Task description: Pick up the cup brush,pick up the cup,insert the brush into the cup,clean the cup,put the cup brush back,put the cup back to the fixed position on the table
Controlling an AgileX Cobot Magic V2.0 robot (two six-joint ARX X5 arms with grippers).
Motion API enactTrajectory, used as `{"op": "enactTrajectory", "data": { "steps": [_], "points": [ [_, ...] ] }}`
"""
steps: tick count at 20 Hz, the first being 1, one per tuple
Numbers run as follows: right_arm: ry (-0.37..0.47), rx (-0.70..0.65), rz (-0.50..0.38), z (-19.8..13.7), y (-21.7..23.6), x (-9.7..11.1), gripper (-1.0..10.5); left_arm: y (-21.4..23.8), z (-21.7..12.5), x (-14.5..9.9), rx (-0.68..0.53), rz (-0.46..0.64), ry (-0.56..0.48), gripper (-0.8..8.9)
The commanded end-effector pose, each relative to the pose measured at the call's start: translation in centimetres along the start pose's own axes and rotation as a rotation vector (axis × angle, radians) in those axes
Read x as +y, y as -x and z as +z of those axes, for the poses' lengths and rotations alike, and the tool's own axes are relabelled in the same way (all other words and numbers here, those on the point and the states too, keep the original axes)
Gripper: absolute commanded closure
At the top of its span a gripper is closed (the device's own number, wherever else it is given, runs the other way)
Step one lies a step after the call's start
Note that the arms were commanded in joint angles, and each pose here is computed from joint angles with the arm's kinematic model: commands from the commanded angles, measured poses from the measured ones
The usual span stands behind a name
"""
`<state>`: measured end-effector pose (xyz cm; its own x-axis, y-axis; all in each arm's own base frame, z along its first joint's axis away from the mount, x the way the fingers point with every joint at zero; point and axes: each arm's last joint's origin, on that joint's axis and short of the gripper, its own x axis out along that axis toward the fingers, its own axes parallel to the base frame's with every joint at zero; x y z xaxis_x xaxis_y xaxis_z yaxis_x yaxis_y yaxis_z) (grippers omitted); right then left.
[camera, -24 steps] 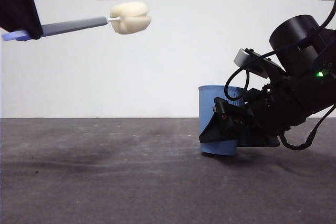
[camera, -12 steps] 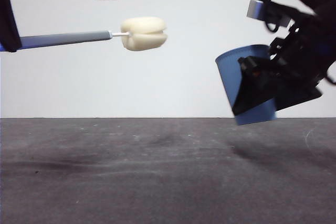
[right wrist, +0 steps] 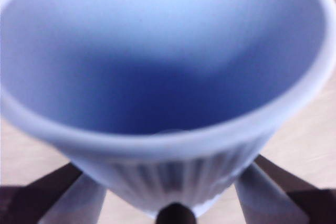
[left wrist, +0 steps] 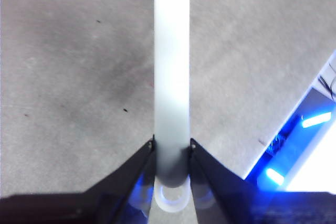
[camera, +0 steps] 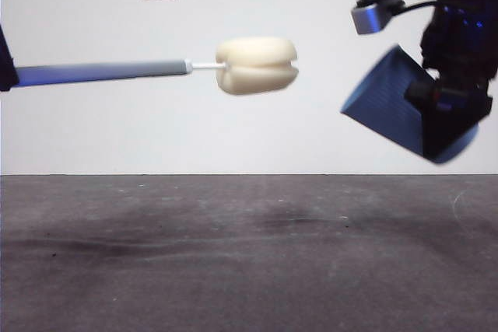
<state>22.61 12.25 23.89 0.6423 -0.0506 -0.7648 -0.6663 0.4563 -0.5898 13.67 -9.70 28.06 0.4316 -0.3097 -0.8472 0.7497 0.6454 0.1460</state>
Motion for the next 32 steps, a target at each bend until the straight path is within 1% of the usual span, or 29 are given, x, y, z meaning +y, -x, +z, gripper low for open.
{"op": "enactTrajectory", "data": {
  "steps": [1, 4, 5, 9, 11, 13, 16, 19, 23, 26, 29, 32],
  "points": [
    [0.186, 0.005, -0.061, 0.8, 0.7, -0.3, 9.6, -0.4, 0.1, -0.3, 0.015, -0.016, -0.047, 8.22],
    [0.368, 0.041, -0.107, 1.2, 1.1, 0.1, 9.6, -0.7, 0.3, -0.5, 0.024, -0.026, -0.061, 8.22],
    [0.407, 0.044, -0.117, 1.4, 1.3, 0.3, 9.6, -0.7, 0.3, -0.5, 0.027, -0.029, -0.065, 8.22],
    [0.460, 0.019, -0.114, 2.0, 1.7, 1.0, 9.6, -1.4, 0.6, -0.9, 0.051, -0.048, -0.085, 8.22],
    [0.504, 0.009, -0.113, 2.2, 1.9, 1.4, 9.6, -2.0, 0.9, -1.3, 0.066, -0.064, -0.104, 8.22],
    [0.534, 0.017, -0.127, 2.4, 2.0, 1.6, 9.6, -2.5, 1.3, -1.6, 0.060, -0.074, -0.121, 8.22],
    [0.613, 0.030, -0.139, 2.6, 2.2, 2.1, 9.6, -3.0, 2.1, -2.1, 0.062, -0.088, -0.120, 8.22],
    [0.683, 0.049, -0.153, 2.9, 2.3, 2.5, 9.6, -3.0, 2.9, -2.6, 0.056, -0.102, -0.143, 8.22],
    [0.739, 0.103, -0.157, 2.7, 2.0, 2.7, 9.6, -2.3, 3.9, -3.0, 0.027, -0.108, -0.142, 8.22],
    [0.738, 0.094, -0.155, 2.8, 2.1, 2.7, 9.6, -2.4, 4.1, -3.1, 0.018, -0.112, -0.147, 8.22],
    [0.758, 0.073, -0.154, 3.1, 2.4, 3.3, 9.6, -3.3, 4.8, -3.3, -0.001, -0.119, -0.152, 8.22],
    [0.774, 0.039, -0.138, 3.5, 2.6, 4.0, 9.6, -4.8, 5.8, -3.7, -0.040, -0.166, -0.140, 8.22]
  ]
}}
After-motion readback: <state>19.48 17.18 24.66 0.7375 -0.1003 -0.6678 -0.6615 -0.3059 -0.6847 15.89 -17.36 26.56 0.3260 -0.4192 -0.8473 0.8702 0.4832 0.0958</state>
